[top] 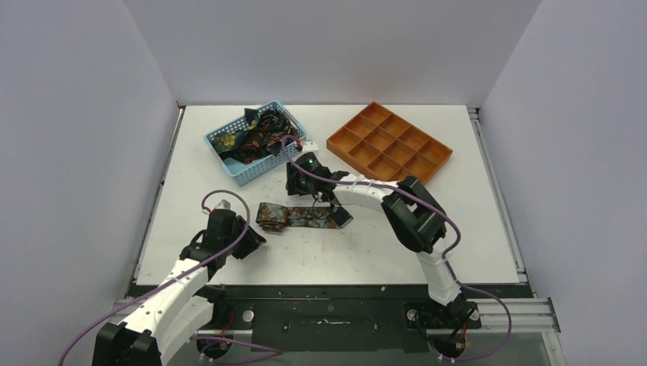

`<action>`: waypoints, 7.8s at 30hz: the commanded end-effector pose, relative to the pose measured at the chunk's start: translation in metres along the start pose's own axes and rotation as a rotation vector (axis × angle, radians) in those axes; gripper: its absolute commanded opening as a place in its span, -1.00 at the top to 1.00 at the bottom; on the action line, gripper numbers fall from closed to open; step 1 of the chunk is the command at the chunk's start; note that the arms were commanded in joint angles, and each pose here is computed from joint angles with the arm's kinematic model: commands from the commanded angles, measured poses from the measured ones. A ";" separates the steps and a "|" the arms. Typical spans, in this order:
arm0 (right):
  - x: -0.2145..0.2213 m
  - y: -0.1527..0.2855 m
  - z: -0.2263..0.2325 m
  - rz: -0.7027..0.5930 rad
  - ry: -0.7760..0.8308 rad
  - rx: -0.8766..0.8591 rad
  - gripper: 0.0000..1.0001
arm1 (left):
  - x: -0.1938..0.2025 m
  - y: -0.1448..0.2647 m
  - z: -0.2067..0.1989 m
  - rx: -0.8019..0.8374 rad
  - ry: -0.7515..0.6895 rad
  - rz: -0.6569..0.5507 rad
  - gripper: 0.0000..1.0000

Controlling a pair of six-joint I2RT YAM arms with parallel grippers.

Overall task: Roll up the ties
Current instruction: Roll the tie at the center of the board.

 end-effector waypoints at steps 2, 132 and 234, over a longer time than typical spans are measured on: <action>-0.010 -0.028 0.017 0.029 0.084 -0.060 0.06 | -0.006 -0.008 -0.022 0.129 0.059 -0.021 0.45; 0.092 0.132 -0.017 -0.025 0.062 0.140 -0.07 | -0.103 -0.021 -0.086 0.361 0.067 -0.048 -0.73; 0.075 0.088 0.042 0.058 -0.113 -0.486 -0.07 | -0.038 -0.005 -0.027 0.286 0.132 0.022 -0.83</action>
Point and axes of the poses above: each gripper's point midway between its finger pads, its own y axis back along the fingers, its own z axis along the line the jaws close on, x = y × z, the point moved 6 cm from there along y, back along the fingers, and after that the axes turned 10 degrees about y, right-handed, at the moved point
